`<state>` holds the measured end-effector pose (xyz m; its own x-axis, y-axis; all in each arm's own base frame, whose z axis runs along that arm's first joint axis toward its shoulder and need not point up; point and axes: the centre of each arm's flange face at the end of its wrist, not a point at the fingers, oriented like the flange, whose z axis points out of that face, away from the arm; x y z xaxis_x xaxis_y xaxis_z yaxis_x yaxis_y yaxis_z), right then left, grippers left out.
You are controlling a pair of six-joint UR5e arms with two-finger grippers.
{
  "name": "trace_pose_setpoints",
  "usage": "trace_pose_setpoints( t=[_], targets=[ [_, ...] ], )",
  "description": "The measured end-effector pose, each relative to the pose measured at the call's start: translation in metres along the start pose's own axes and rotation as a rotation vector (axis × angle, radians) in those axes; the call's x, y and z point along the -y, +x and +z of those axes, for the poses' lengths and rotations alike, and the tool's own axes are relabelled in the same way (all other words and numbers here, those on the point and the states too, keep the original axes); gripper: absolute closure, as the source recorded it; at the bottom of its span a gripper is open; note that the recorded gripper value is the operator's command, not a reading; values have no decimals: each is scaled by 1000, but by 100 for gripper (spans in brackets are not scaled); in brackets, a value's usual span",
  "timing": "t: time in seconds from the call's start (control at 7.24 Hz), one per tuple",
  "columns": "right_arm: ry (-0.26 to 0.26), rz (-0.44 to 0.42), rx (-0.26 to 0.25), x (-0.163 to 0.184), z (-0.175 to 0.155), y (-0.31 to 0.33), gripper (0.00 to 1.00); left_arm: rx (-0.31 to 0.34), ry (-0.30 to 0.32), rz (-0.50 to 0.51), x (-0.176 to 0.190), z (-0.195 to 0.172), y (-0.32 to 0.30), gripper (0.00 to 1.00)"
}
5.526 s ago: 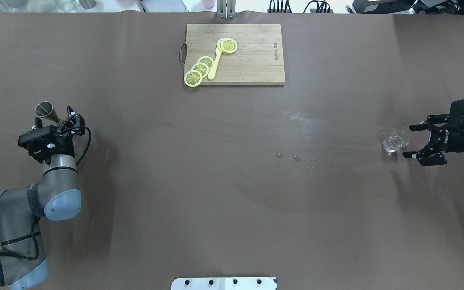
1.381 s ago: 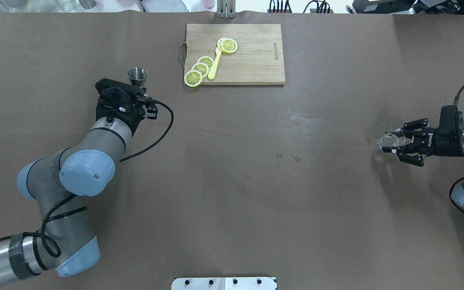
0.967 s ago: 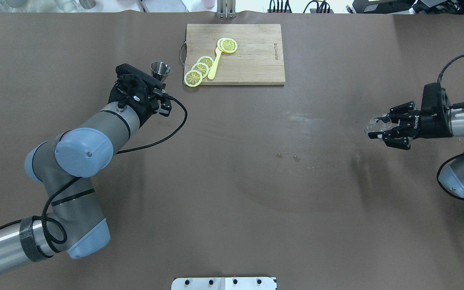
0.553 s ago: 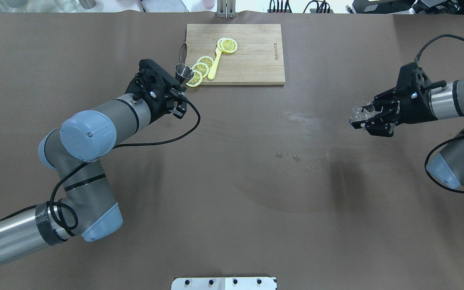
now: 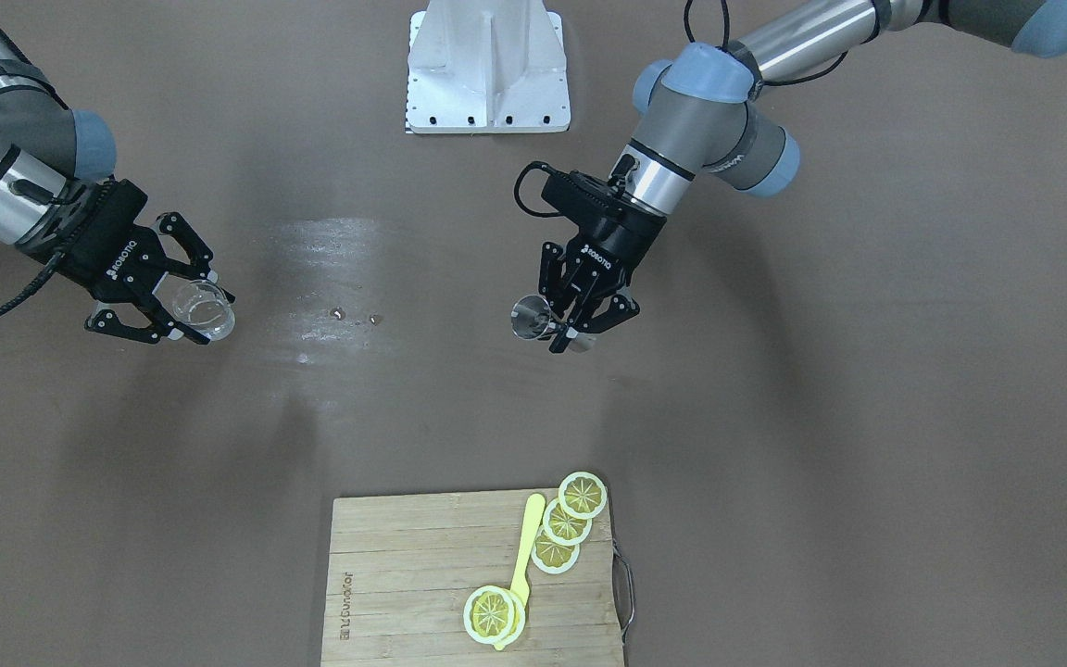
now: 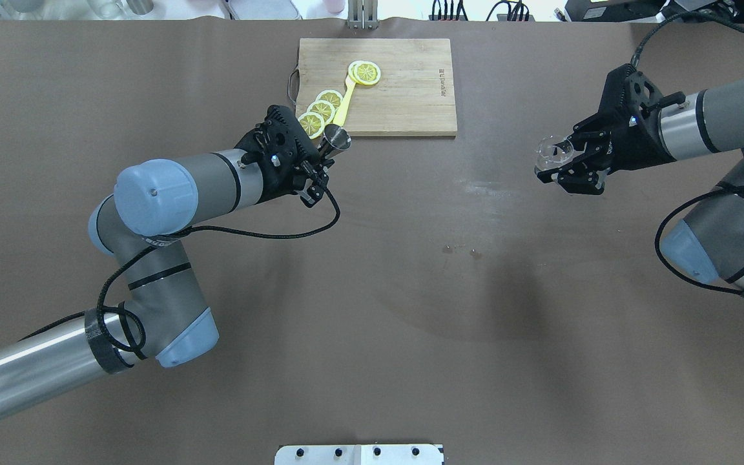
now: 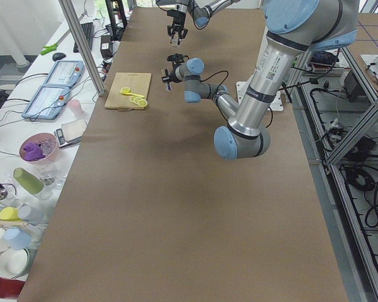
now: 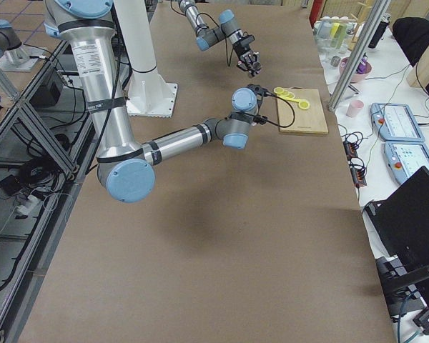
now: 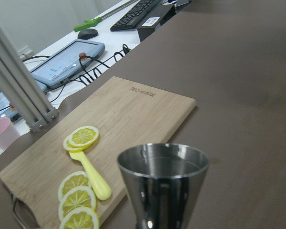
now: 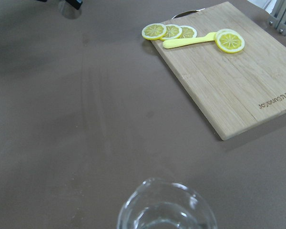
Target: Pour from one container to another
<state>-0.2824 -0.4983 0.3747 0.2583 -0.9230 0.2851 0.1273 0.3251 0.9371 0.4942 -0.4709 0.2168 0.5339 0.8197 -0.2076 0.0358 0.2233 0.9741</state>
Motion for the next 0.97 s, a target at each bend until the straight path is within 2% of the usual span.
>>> trace_pose_setpoints(
  t=[0.28,0.55,0.97],
  targets=[
    [-23,-6,31,6,4,-9,100,-96,7,45,7,-2,2,100],
    [-50,-35,25,12,4,-13,100,-185,18,108,0,7,7,100],
    [-73,-53,30,36,17,-36,100,-303,111,141,-9,37,11,100]
  ],
)
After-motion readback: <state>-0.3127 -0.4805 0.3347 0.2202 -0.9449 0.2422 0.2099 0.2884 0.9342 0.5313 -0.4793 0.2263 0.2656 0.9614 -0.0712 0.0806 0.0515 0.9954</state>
